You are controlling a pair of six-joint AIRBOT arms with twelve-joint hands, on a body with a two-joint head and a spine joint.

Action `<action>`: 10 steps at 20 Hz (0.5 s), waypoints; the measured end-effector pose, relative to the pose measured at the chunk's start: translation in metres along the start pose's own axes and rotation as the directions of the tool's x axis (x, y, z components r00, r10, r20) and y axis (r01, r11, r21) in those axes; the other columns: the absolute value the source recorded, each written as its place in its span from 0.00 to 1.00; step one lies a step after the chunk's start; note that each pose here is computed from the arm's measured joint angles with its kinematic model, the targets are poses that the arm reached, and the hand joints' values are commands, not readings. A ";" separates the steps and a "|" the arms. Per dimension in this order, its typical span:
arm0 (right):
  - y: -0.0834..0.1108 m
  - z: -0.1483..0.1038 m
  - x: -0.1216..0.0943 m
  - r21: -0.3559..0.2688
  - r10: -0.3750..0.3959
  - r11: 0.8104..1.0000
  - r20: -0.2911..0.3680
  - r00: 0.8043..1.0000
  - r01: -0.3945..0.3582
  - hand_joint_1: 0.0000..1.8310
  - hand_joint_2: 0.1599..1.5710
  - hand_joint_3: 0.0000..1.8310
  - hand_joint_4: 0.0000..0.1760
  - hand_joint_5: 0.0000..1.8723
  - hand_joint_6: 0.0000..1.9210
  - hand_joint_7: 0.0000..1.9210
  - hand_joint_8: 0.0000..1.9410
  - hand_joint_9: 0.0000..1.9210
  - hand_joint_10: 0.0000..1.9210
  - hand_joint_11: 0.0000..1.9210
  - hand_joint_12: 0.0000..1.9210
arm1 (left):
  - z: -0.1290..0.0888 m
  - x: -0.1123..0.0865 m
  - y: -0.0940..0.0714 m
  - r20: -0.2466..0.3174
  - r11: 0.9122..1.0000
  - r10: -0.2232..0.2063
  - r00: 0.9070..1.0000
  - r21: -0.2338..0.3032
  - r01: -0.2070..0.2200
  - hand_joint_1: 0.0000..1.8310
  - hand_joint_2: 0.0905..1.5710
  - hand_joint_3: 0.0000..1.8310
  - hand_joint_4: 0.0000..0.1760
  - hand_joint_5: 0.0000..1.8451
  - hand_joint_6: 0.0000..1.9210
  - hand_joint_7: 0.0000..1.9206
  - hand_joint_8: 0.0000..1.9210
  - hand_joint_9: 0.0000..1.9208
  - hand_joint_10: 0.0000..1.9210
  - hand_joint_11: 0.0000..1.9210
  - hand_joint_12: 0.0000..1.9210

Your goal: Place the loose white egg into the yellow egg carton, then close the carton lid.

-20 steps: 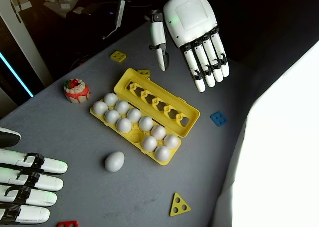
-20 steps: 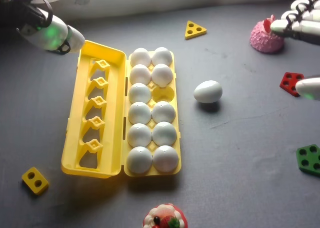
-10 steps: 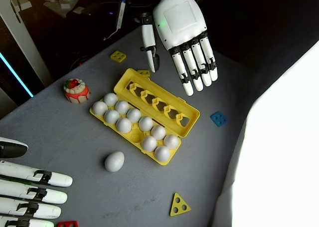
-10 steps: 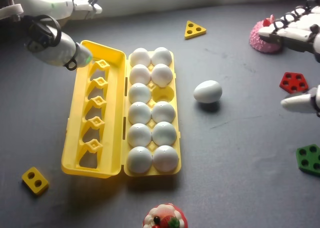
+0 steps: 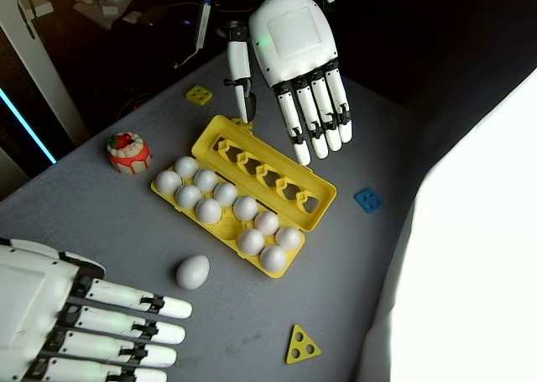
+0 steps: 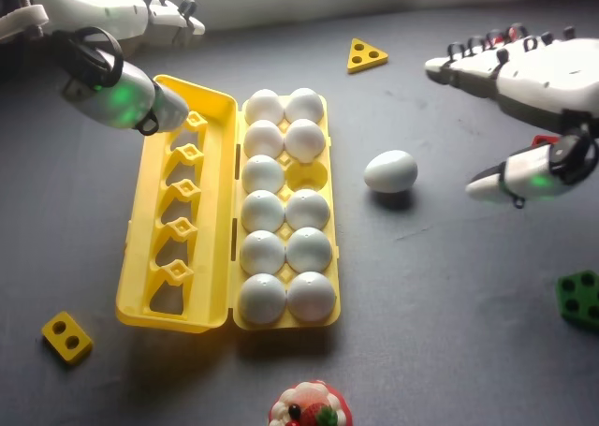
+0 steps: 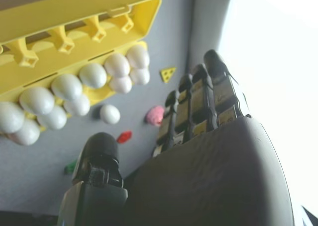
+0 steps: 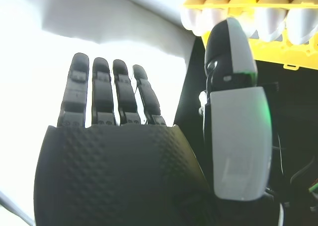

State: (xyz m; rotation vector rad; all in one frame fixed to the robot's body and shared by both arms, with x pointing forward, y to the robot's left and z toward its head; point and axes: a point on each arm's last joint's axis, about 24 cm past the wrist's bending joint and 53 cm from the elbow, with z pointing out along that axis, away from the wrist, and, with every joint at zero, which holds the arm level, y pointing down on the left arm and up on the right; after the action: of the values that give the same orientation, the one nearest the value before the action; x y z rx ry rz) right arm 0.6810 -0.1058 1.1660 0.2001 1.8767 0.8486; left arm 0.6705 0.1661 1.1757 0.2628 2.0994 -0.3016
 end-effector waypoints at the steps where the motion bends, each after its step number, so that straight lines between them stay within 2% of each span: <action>1: 0.002 0.001 -0.001 -0.003 0.008 1.000 0.003 1.000 -0.008 0.49 0.62 0.00 0.00 0.02 0.00 0.01 0.00 0.00 0.00 0.00 0.06 | 0.000 0.001 -0.002 -0.003 1.000 -0.005 1.000 0.003 0.005 0.00 0.84 0.00 0.17 0.02 0.00 0.03 0.00 0.02 0.00 0.00 0.16; 2: 0.008 0.003 -0.002 -0.012 0.013 1.000 0.011 1.000 -0.013 0.47 0.63 0.00 0.00 0.01 0.00 0.01 0.00 0.00 0.00 0.00 0.01 | -0.001 0.002 -0.006 -0.004 1.000 -0.013 1.000 0.011 0.013 0.00 0.84 0.00 0.18 0.01 0.00 0.03 0.00 0.03 0.00 0.00 0.17; 3: 0.012 0.005 -0.003 -0.018 0.014 1.000 0.019 1.000 -0.014 0.49 0.61 0.00 0.00 0.04 0.01 0.04 0.01 0.02 0.01 0.01 0.01 | -0.002 0.002 -0.012 -0.005 0.999 -0.025 1.000 0.022 0.025 0.00 0.83 0.00 0.24 0.01 0.00 0.05 0.00 0.05 0.01 0.00 0.24; 5: 0.019 0.012 0.001 -0.026 0.044 0.999 0.014 0.999 -0.043 0.50 0.61 0.00 0.00 0.05 0.02 0.05 0.01 0.03 0.01 0.00 0.00 | -0.004 0.000 -0.020 0.011 0.999 -0.010 1.000 0.035 0.010 0.00 0.83 0.00 0.19 0.02 0.00 0.06 0.00 0.07 0.01 0.00 0.29; 6: 0.024 0.020 0.004 -0.021 0.070 0.997 0.006 0.997 -0.070 0.50 0.61 0.00 0.00 0.05 0.02 0.05 0.01 0.03 0.01 0.00 0.00 | -0.005 -0.004 -0.016 0.028 1.000 -0.003 1.000 0.011 0.002 0.00 0.83 0.00 0.18 0.02 0.00 0.06 0.00 0.07 0.01 0.00 0.29; 7: 0.025 0.025 0.004 -0.013 0.087 0.996 0.004 0.996 -0.087 0.49 0.63 0.00 0.00 0.04 0.01 0.04 0.01 0.01 0.00 0.00 0.00 | -0.006 -0.007 -0.013 0.044 1.000 0.015 0.999 -0.011 -0.015 0.00 0.83 0.00 0.13 0.03 0.00 0.08 0.00 0.07 0.01 0.00 0.28; 8: 0.024 0.029 0.002 -0.002 0.100 0.995 0.008 0.995 -0.100 0.48 0.62 0.00 0.00 0.04 0.01 0.04 0.01 0.02 0.01 0.01 0.00 | -0.006 -0.010 -0.012 0.056 0.999 0.033 0.998 -0.020 -0.032 0.00 0.83 0.00 0.14 0.04 0.00 0.08 0.00 0.07 0.00 0.00 0.29; 10: 0.016 0.036 0.001 0.025 0.141 0.990 0.020 0.990 -0.141 0.48 0.62 0.00 0.00 0.07 0.03 0.05 0.01 0.02 0.01 0.02 0.01 | -0.007 -0.006 -0.015 0.044 0.999 0.028 0.999 -0.024 -0.027 0.00 0.84 0.00 0.18 0.03 0.00 0.07 0.00 0.05 0.00 0.00 0.28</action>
State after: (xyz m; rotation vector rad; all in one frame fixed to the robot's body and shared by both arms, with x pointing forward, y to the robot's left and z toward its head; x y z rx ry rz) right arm 0.7080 -0.0766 1.1673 0.3591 1.8746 0.9145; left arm 0.6631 0.1543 1.1860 0.2687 2.0524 -0.2641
